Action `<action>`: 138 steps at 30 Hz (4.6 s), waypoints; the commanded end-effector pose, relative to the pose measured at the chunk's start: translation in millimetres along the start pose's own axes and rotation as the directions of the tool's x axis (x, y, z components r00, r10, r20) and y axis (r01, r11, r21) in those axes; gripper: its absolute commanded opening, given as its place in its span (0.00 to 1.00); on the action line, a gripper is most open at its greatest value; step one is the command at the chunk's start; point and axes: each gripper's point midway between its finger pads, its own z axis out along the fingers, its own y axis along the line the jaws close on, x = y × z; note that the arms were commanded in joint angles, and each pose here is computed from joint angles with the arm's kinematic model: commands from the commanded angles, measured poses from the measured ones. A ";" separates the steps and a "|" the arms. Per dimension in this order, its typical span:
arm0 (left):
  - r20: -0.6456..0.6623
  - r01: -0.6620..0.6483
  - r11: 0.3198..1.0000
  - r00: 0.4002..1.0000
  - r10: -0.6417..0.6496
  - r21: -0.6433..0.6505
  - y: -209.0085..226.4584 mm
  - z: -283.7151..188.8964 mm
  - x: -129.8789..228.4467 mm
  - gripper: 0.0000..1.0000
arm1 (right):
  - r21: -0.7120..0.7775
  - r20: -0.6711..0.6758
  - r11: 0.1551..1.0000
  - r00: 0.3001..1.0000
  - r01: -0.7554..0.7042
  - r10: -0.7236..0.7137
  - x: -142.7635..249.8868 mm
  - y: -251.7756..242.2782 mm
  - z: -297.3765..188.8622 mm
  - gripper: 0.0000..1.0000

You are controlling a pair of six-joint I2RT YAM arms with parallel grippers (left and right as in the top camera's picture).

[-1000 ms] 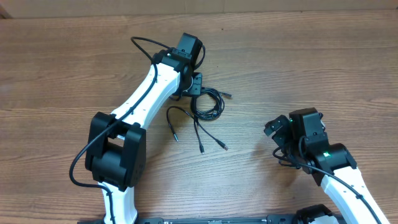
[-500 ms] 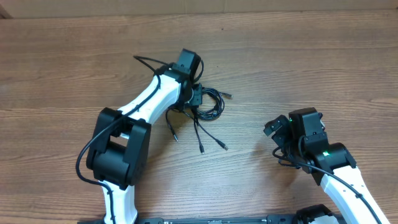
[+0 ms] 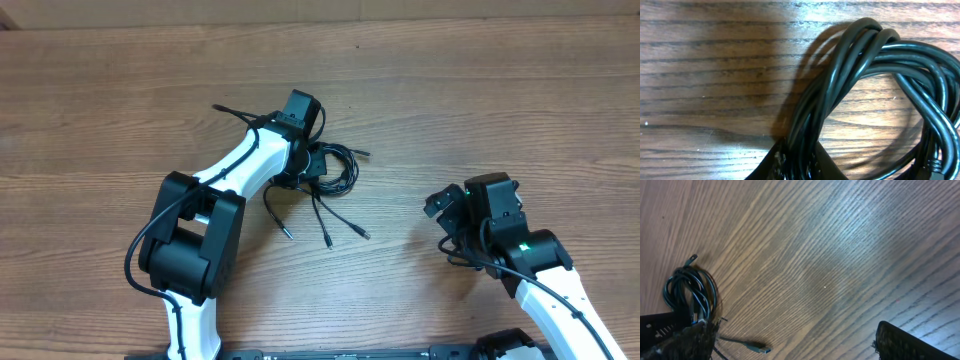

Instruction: Untangle cables

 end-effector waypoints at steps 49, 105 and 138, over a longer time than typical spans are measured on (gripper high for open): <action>0.470 -0.935 -0.024 0.156 0.869 0.354 -84.9 -156.5 76.3 0.04 | -0.791 0.260 0.125 0.515 0.598 -0.817 86.5 131.0 -50.0 0.32; 0.278 -0.372 0.918 0.904 0.325 0.138 -0.1 -143.1 -58.7 0.04 | -0.860 0.242 0.111 0.590 0.498 -0.770 89.8 142.3 -93.4 0.09; 0.485 -0.814 0.387 0.572 0.662 0.432 -87.6 -172.8 2.3 0.04 | -0.796 -0.158 0.602 0.938 0.064 -0.309 56.3 210.3 -19.8 0.52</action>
